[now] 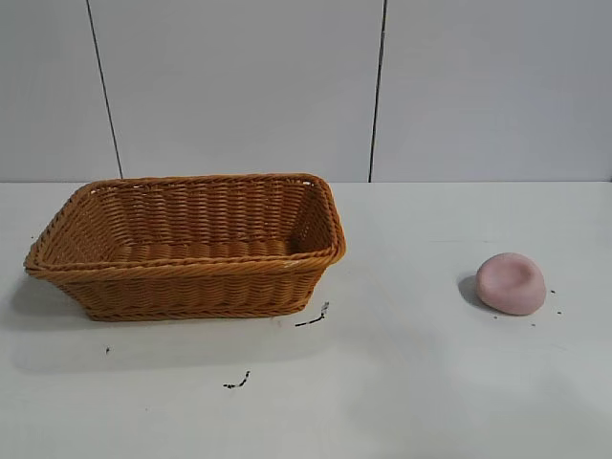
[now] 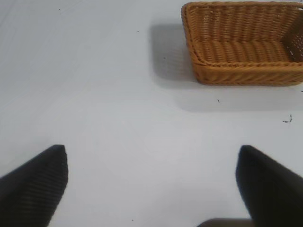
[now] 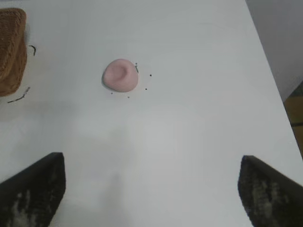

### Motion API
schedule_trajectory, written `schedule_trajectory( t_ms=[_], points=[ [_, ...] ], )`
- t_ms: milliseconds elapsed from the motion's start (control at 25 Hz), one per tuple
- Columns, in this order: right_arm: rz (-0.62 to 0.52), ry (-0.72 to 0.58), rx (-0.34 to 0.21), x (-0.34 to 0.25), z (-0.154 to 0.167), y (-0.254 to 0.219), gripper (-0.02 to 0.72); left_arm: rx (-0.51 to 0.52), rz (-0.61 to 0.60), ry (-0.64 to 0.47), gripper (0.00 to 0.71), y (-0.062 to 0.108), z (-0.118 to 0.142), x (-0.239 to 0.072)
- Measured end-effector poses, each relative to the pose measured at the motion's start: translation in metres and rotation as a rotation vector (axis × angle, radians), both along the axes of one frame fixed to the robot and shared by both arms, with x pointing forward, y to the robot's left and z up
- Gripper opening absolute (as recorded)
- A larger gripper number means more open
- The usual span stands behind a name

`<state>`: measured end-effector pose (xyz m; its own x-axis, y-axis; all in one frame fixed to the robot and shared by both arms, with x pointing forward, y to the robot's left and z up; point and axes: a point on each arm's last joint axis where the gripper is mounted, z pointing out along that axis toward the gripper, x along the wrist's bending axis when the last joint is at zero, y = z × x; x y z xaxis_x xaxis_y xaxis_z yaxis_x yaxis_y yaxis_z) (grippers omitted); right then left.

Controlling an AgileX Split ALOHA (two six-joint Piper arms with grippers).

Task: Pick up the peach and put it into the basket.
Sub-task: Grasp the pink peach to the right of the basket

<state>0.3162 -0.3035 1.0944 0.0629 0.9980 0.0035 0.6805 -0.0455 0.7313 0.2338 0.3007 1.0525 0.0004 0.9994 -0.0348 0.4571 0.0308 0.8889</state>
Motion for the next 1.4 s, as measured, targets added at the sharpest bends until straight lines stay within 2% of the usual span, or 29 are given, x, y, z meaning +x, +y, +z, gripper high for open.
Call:
schedule_trajectory(
  t_ms=[280,480,720,960,1400],
  points=[
    [0.003,0.219,0.015,0.105,0.005,-0.009,0.688,0.000,0.000,0.000,0.693,0.000,0.000,0.000],
    [0.027,0.397,0.014,0.182,-0.020,-0.016,0.688,0.000,0.000,0.000,0.693,0.000,0.000,0.000],
    [0.126,0.476,-0.003,0.250,-0.051,0.003,0.688,0.000,0.000,0.000,0.693,0.000,0.000,0.000],
    [0.213,0.508,-0.032,0.282,-0.090,0.033,0.694,0.000,0.000,0.000,0.693,0.000,0.000,0.000],
    [0.215,0.610,-0.031,0.308,-0.174,0.036,0.696,0.000,0.000,0.000,0.693,0.000,0.000,0.000]
  ],
)
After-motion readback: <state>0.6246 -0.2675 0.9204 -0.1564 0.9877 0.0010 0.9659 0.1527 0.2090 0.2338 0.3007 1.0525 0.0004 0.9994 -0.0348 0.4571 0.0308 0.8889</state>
